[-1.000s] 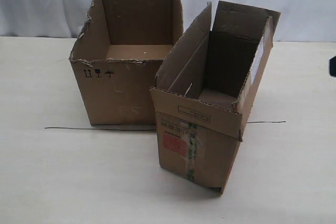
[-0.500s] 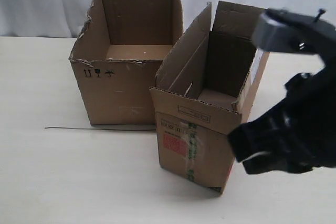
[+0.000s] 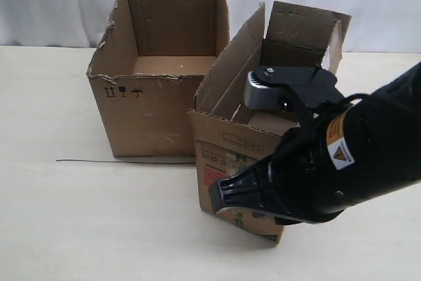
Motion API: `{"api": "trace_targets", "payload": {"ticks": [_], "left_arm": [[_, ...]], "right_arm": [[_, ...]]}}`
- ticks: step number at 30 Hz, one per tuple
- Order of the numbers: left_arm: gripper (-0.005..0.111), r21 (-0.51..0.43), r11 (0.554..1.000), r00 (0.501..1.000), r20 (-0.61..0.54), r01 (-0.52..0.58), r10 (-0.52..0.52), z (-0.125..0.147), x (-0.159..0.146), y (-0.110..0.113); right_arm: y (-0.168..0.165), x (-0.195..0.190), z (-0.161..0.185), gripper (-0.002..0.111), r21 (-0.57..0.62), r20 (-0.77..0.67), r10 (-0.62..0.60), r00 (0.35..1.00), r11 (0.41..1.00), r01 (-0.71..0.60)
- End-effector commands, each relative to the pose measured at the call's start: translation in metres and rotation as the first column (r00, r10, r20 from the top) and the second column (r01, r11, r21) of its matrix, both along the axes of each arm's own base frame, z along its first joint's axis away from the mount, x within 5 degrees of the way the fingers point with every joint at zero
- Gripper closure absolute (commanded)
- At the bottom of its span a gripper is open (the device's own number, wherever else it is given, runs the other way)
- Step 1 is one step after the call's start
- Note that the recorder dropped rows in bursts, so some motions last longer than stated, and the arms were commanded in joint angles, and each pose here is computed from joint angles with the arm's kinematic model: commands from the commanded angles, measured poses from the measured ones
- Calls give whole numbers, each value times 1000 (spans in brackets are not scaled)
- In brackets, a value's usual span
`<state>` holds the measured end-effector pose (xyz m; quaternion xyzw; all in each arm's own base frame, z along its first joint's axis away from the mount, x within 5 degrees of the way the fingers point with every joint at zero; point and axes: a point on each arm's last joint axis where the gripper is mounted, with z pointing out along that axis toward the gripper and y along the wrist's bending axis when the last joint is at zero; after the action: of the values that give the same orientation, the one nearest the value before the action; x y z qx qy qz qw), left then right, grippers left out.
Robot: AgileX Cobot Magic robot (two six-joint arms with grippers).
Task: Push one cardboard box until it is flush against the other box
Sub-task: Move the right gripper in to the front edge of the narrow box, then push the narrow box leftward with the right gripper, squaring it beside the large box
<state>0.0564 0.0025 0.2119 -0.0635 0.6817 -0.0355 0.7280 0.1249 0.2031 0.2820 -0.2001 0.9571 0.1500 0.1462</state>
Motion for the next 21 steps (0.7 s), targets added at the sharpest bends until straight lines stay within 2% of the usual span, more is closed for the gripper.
{"api": "trace_targets", "payload": {"ticks": [1, 10, 21], "left_arm": [[107, -1, 1000, 1000, 10, 0, 0, 0, 0, 0], [107, -1, 1000, 1000, 10, 0, 0, 0, 0, 0], [107, -1, 1000, 1000, 10, 0, 0, 0, 0, 0]], "right_arm": [[-5, 9, -14, 103, -29, 85, -78, 993, 996, 81], [-17, 23, -13, 103, -98, 242, -184, 953, 972, 213], [-28, 33, -9, 103, -173, 346, -196, 917, 948, 268]]}}
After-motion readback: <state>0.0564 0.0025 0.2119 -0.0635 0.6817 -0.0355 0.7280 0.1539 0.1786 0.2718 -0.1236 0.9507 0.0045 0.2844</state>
